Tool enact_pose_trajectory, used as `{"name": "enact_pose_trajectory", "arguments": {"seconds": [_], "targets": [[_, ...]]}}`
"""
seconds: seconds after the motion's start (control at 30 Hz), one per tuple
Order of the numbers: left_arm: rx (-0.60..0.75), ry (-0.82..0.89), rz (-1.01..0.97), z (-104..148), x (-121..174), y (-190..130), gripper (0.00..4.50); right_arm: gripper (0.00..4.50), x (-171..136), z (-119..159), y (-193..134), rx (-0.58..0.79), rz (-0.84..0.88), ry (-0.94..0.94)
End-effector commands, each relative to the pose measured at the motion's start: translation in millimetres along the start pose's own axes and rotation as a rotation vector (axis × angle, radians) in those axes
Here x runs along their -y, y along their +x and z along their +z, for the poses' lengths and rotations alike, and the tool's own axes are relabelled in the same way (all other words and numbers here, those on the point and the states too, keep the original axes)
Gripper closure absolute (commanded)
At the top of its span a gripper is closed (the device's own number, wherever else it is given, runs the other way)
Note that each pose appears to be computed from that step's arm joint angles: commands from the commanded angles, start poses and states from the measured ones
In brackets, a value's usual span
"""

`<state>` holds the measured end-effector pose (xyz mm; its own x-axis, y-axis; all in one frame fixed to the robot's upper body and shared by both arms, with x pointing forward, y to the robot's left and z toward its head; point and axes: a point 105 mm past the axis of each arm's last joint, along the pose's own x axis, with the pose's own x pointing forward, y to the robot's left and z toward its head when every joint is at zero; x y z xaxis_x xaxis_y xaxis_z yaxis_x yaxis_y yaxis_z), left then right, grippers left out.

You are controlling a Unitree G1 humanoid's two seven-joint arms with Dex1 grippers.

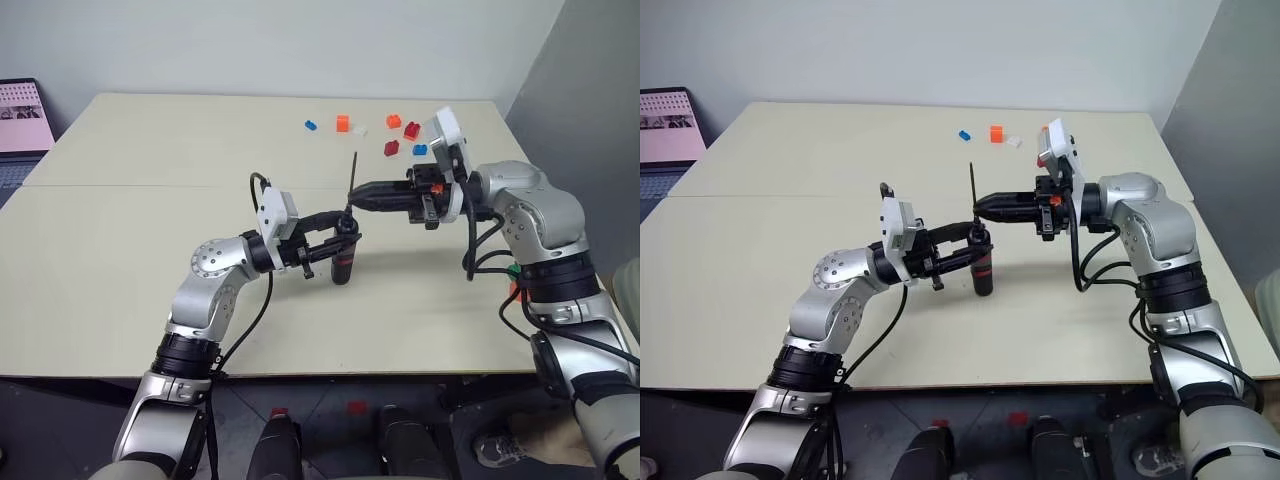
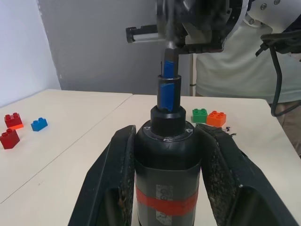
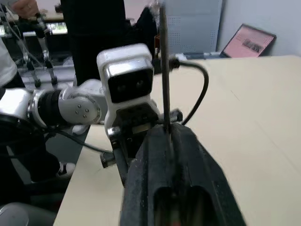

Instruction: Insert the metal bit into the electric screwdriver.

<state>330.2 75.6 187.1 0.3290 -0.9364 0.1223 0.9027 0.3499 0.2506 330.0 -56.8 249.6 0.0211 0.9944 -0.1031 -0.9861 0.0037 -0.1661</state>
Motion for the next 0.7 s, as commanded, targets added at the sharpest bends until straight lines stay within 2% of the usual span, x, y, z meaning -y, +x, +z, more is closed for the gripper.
{"name": "enact_pose_trajectory", "arguments": {"seconds": [0.03, 0.07, 0.17, 0.37, 0.47, 0.5, 0.6, 0.7], "targets": [[-0.040, 0.022, 0.025, -2.8, -6.6, -5.1, 2.89, 3.08, -5.4, 12.4, -4.5, 0.011, 0.023, -0.040], [-0.040, 0.022, 0.025, -2.7, -6.9, -5.0, 2.89, 2.94, -5.2, 14.0, -6.6, 0.014, 0.014, -0.043], [-0.031, 0.032, 0.048, 2.7, -11.8, -2.4, 2.89, 2.13, -4.6, 18.7, -19.8, 0.020, -0.038, -0.055], [-0.036, 0.153, 0.125, 32.7, -37.7, -3.1, 2.89, 0.78, -12.8, 23.6, -46.2, 0.027, -0.174, -0.092], [-0.206, 0.314, 0.132, 40.3, -56.5, -7.1, 2.89, 0.22, -24.4, 24.4, -58.7, 0.005, -0.260, -0.143], [-0.258, 0.354, 0.128, 39.8, -61.0, -8.6, 2.89, 0.20, -26.9, 23.5, -60.4, -0.009, -0.280, -0.158], [-0.523, 0.443, 0.060, 16.8, -73.8, -14.4, 2.89, 0.20, -33.1, 13.7, -66.5, -0.131, -0.376, -0.233], [-0.656, 0.480, 0.006, -2.5, -82.7, -11.1, 2.89, 0.20, -37.7, 2.9, -68.6, -0.252, -0.437, -0.249]]}}
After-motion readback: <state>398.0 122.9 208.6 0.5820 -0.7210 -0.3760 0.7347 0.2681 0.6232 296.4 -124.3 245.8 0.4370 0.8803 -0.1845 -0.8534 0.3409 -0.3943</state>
